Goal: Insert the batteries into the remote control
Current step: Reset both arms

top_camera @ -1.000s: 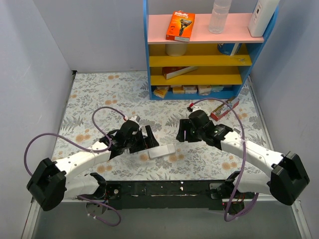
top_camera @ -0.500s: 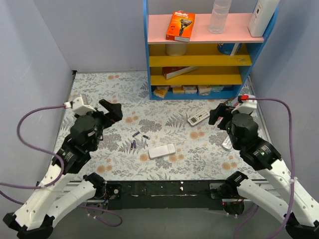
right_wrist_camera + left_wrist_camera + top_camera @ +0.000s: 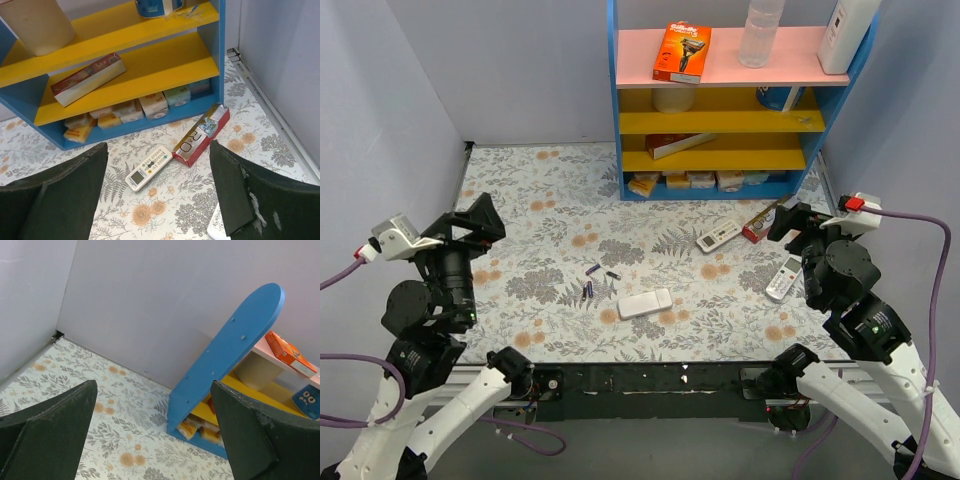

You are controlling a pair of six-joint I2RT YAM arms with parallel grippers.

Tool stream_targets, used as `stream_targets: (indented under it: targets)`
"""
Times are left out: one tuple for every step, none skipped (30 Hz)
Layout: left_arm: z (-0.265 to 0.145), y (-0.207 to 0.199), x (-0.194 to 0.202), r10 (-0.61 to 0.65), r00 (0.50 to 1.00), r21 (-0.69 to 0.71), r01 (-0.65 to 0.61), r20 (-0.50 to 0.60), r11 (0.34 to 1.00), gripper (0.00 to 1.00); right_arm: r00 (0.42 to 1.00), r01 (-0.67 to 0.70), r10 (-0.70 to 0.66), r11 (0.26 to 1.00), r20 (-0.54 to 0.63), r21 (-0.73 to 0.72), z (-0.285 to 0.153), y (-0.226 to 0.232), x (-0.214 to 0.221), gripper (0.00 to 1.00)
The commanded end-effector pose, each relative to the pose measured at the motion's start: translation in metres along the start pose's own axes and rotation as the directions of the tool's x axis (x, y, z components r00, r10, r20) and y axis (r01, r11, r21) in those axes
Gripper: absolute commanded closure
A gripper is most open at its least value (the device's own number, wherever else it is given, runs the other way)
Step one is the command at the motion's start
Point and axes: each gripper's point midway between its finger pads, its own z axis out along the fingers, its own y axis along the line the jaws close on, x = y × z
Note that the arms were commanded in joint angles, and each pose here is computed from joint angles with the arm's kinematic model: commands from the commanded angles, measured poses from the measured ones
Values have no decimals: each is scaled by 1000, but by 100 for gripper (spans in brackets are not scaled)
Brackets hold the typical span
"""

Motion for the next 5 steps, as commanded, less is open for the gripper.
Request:
stream_targets:
  targets:
    - [0, 7, -27, 26, 997, -43, -23, 73, 999, 2, 996, -26, 24, 999, 82, 25, 0, -2, -29, 11]
    - [0, 8, -29, 17, 996, -48, -12, 85, 999, 2, 995, -29, 27, 999, 91, 24, 0, -2, -33, 11]
    - [-1, 9, -30, 26, 995, -46, -22, 92, 999, 2, 995, -26, 24, 999, 96, 23, 0, -2, -34, 11]
    - [-2, 9, -33, 15, 994, -44, -10, 107, 999, 2, 995, -17, 14, 1000, 100, 23, 0, -2, -36, 11]
    - [-2, 9, -34, 16, 994, -42, -12, 110, 999, 2, 995, -15, 12, 1000, 100, 21, 0, -1, -36, 11]
